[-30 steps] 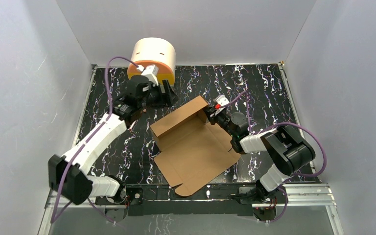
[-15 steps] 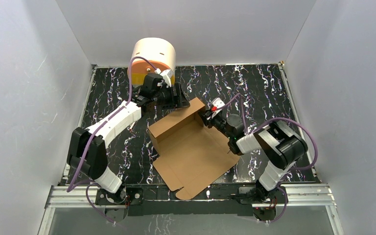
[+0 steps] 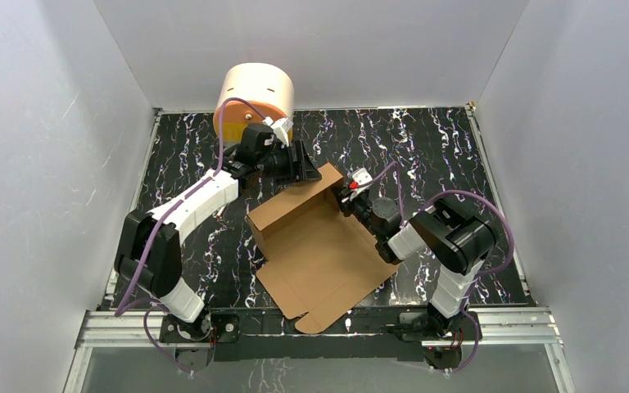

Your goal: Fold the paper box

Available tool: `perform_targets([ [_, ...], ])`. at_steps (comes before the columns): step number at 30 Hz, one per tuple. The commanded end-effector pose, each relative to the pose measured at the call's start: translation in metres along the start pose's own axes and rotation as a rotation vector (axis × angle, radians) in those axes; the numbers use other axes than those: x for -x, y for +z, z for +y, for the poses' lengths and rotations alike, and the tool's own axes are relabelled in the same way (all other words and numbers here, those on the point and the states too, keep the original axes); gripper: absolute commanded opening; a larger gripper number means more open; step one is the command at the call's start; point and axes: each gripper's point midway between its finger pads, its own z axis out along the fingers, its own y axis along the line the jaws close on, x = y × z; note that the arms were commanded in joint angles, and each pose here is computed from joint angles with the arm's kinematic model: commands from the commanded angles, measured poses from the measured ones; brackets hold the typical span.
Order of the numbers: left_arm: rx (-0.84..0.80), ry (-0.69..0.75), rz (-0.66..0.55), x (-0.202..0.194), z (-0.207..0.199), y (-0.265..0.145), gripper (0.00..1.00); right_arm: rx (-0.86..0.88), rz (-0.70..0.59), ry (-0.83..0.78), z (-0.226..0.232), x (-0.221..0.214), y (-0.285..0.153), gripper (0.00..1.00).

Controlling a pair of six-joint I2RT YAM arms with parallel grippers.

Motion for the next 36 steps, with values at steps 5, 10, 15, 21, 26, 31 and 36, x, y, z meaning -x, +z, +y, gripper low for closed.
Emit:
perform_targets([
  [5,-0.055,-0.059,0.077,-0.023,-0.001,0.002,0.62,-0.166,-0.130,0.015,-0.020,0.029,0.002,0.23],
  [10,-0.083,-0.091,0.101,-0.032,-0.003,0.002,0.61,-0.274,-0.116,0.015,-0.032,0.025,0.002,0.23],
  [15,-0.089,-0.104,0.105,-0.036,-0.004,0.000,0.60,-0.358,-0.102,0.045,-0.043,0.023,0.001,0.23],
  [21,-0.108,-0.119,0.114,-0.038,-0.008,-0.002,0.59,-0.392,-0.094,0.071,-0.046,0.023,0.006,0.24],
  [26,-0.104,-0.118,0.107,-0.038,-0.008,-0.004,0.59,-0.431,-0.096,0.143,-0.051,0.024,0.007,0.25],
  [31,-0.109,-0.119,0.106,-0.038,-0.010,-0.006,0.59,-0.355,-0.110,0.114,-0.039,0.029,0.016,0.28],
  [36,-0.056,-0.069,0.067,-0.030,-0.004,-0.011,0.61,-0.265,-0.157,0.094,-0.025,0.037,0.017,0.33],
])
